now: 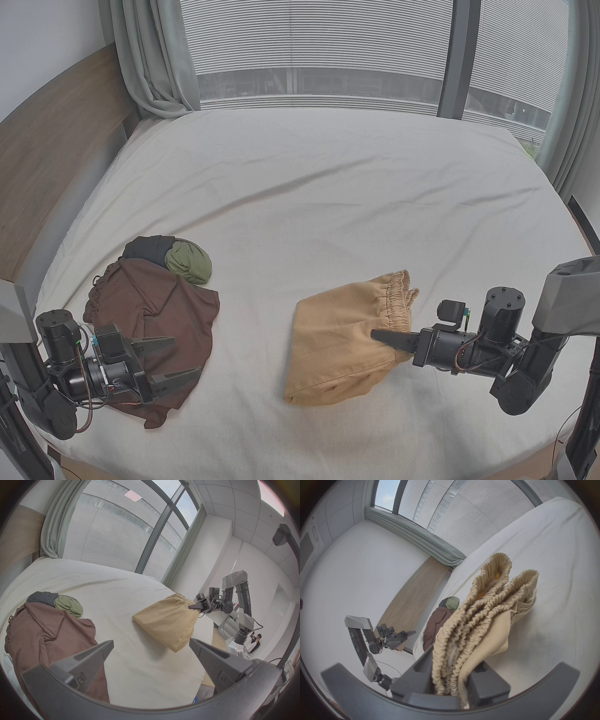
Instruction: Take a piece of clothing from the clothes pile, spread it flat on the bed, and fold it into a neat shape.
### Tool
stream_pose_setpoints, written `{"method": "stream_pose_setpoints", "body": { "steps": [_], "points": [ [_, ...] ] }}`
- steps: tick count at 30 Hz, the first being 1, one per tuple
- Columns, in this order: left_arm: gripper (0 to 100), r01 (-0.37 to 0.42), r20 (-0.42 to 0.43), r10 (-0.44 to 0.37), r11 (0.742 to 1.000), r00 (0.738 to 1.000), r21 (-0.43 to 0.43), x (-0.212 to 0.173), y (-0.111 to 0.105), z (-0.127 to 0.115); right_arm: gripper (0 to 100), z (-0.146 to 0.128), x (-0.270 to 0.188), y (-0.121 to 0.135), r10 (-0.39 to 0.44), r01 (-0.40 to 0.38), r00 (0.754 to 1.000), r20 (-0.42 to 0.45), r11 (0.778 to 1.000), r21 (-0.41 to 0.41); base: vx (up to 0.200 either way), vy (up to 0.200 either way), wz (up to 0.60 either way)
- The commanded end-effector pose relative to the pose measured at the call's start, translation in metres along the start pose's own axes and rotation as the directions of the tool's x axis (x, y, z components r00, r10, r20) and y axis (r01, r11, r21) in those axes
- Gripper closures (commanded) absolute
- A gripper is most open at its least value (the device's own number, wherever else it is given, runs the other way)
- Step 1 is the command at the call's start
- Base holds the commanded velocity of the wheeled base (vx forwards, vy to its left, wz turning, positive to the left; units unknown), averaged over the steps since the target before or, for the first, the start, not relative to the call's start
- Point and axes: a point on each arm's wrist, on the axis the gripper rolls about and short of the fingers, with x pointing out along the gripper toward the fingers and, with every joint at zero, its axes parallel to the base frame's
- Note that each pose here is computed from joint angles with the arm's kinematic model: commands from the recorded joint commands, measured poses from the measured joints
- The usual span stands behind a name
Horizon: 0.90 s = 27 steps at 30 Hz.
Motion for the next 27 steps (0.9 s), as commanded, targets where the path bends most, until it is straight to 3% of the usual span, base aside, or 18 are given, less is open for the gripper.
{"method": "stream_pose_setpoints", "body": {
  "steps": [1,27],
  "points": [
    [0,0.001,0.0,-0.001,1.0,1.0,0.001,0.0,0.0,0.0,100,0.009,-0.001,0.016,0.046,-0.045,0.999,0.027,0.999,-0.024,0.0,0.0,0.0],
    [0,0.004,-0.005,-0.004,1.0,1.0,-0.004,0.0,-0.001,-0.001,100,0.043,0.03,0.022,0.116,-0.113,0.988,0.097,0.993,-0.042,0.0,0.0,0.0]
  ]
}}
